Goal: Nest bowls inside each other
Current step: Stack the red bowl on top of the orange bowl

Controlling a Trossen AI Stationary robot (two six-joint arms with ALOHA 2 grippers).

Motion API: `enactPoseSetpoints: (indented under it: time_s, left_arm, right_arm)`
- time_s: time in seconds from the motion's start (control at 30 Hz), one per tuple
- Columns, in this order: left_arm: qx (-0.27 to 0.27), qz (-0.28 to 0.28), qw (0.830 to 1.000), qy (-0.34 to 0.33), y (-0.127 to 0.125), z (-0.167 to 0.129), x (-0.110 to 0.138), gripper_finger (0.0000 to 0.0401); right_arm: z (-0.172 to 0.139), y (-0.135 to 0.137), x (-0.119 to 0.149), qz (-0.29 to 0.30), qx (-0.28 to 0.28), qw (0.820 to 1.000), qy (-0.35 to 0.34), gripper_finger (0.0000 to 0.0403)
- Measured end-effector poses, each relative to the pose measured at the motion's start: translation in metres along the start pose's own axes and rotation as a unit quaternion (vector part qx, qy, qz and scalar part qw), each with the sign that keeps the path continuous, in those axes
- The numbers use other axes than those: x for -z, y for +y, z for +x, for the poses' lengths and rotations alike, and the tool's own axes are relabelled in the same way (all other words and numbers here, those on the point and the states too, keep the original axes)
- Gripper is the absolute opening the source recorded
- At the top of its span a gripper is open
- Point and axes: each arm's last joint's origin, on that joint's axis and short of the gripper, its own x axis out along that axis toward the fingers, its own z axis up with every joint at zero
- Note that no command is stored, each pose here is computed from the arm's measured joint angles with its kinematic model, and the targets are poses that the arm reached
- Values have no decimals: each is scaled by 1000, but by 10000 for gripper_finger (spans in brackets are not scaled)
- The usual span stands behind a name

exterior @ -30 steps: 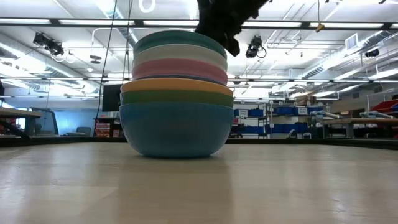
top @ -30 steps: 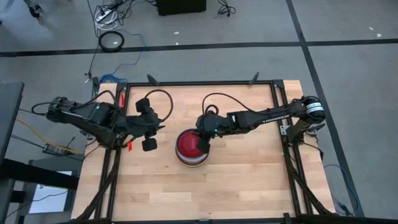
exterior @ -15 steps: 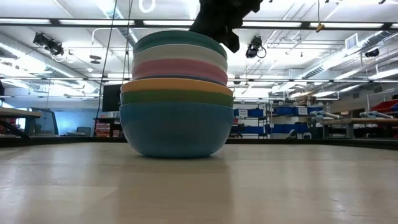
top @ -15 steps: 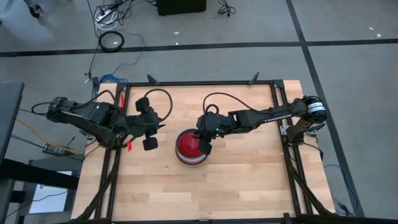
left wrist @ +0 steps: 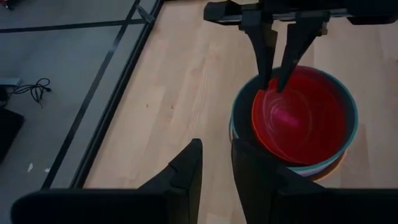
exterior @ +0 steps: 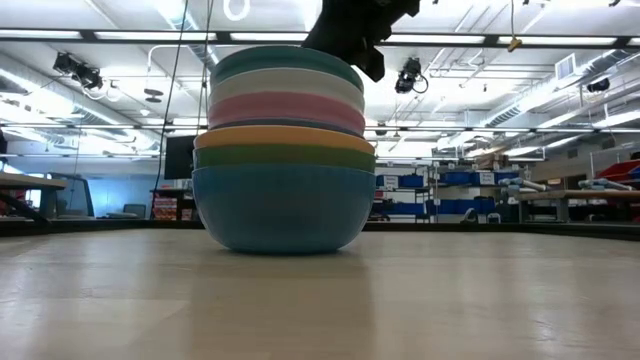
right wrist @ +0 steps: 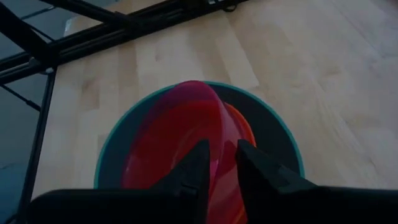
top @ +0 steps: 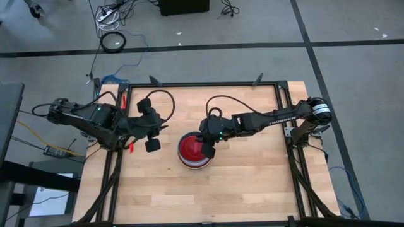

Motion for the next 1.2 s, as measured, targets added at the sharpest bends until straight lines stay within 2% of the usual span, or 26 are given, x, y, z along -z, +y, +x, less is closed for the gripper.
enactPoseSetpoints:
  time_s: [0.1,0.2,0.33,0.7,0.87,1.0,1.2]
  left_arm:
    - [0,0,1000,0,0,0,0,95]
    - [0,0,1000,0,0,0,0,95]
    - [0,0,1000,0,0,0,0,95]
    - [0,-2,1000,-3,0,0,-1,95]
    - [0,-2,1000,-3,0,0,-1,95]
    - [0,-2,1000,-3,0,0,-1,95]
    - [0,-2,1000,-3,0,0,-1,95]
  right_arm:
    - [0,1,0,-2,-3,1000,2,67]
    - [0,5,2,-18,-39,999,16,66]
    - [0,7,1,-12,-55,998,13,67]
    - [0,6,-2,-19,-69,997,2,67]
    - [0,6,-2,-44,-71,996,-1,70]
    - [0,5,-2,-31,-70,997,3,91]
    - [0,5,-1,-17,-64,998,9,146]
